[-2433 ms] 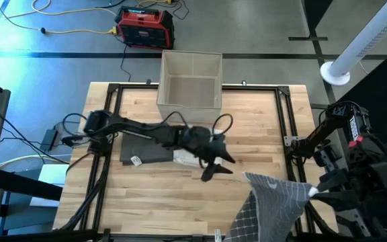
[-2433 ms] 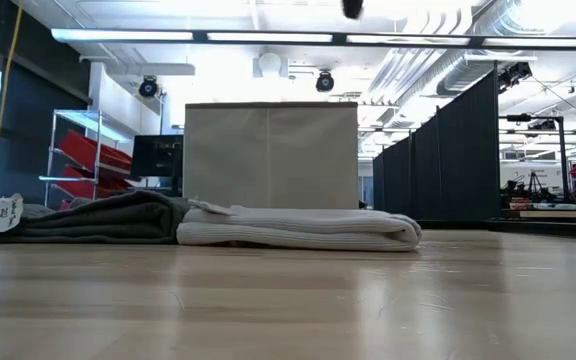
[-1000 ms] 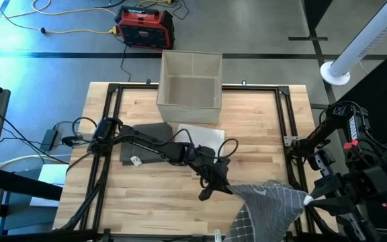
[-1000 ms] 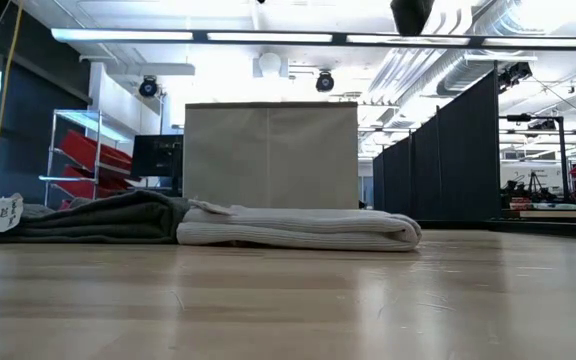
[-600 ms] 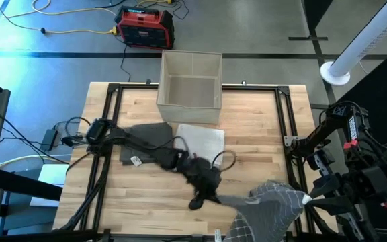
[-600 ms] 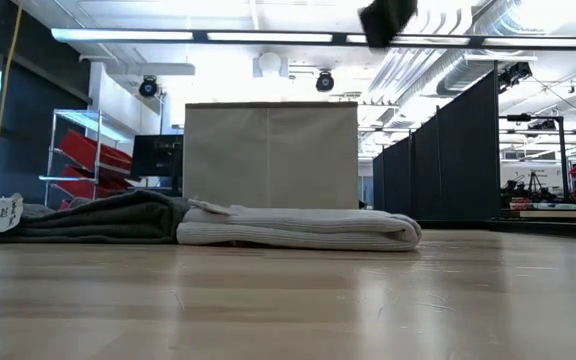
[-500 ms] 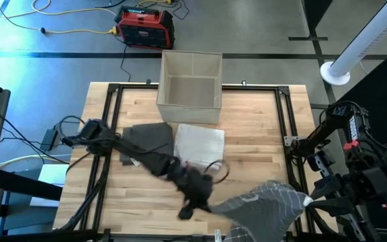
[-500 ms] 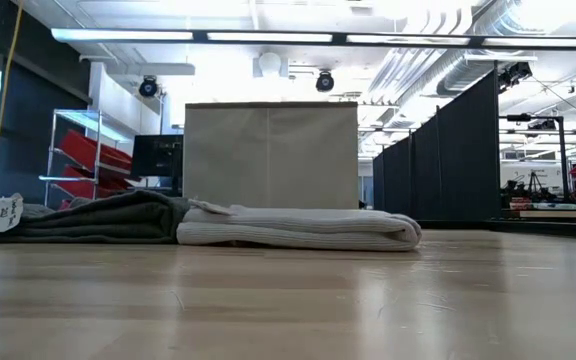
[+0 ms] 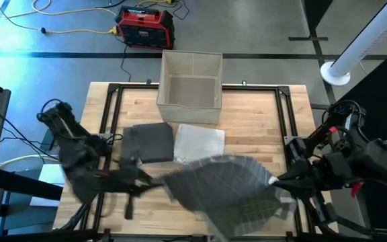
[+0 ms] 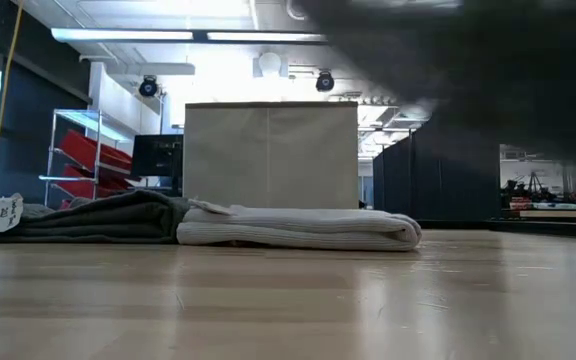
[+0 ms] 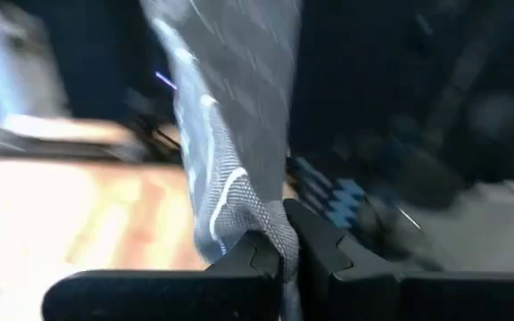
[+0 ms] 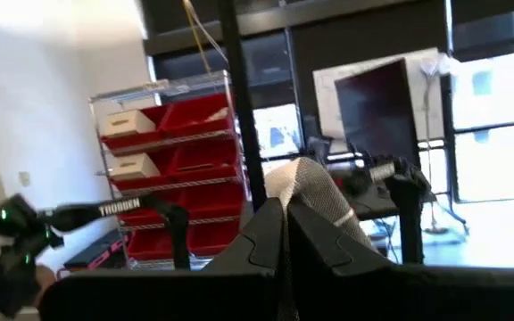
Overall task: Fold towel
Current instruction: Fold the gray squared towel
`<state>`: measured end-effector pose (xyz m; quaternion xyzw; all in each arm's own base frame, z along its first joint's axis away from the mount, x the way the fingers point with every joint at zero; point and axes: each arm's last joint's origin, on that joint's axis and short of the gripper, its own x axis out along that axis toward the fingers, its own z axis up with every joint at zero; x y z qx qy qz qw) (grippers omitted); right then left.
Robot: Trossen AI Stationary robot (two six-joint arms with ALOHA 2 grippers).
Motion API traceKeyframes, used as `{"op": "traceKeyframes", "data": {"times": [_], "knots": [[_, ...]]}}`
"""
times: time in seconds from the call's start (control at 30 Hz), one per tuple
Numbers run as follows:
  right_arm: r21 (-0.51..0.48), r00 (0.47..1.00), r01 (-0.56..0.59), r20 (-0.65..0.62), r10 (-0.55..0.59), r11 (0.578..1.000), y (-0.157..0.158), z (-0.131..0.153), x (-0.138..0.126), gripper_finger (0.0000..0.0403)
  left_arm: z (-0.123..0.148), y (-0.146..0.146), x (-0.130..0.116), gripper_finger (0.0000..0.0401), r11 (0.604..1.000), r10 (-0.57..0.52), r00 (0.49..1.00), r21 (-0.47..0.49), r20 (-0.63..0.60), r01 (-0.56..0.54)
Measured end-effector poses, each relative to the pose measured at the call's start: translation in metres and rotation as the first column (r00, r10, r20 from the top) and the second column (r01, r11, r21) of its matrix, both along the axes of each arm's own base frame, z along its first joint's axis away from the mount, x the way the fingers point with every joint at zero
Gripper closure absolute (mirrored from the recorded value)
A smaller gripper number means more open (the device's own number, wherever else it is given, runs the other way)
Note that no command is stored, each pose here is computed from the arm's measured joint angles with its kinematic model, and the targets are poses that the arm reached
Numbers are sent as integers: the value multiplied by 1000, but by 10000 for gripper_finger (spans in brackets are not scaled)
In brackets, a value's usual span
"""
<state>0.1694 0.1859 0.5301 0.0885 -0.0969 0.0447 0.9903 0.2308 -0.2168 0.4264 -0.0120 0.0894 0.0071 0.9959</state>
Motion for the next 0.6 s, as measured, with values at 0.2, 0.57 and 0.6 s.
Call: {"op": "traceKeyframes", "data": {"times": [0.2, 0.57, 0.6], "knots": [[-26, 982, 186, -4, -187, 982, -19, 7, -3, 403, 44, 19, -63, 401, 954, 298, 941, -28, 163, -297], [-73, 920, 391, 34, -390, 917, -35, 28, -23, 403, 103, 34, -79, 401, 942, 303, 878, 23, 371, -335], [-75, 924, 383, 37, -382, 921, -34, 28, -24, 403, 109, 37, -82, 401, 937, 310, 871, 32, 381, -347]]}}
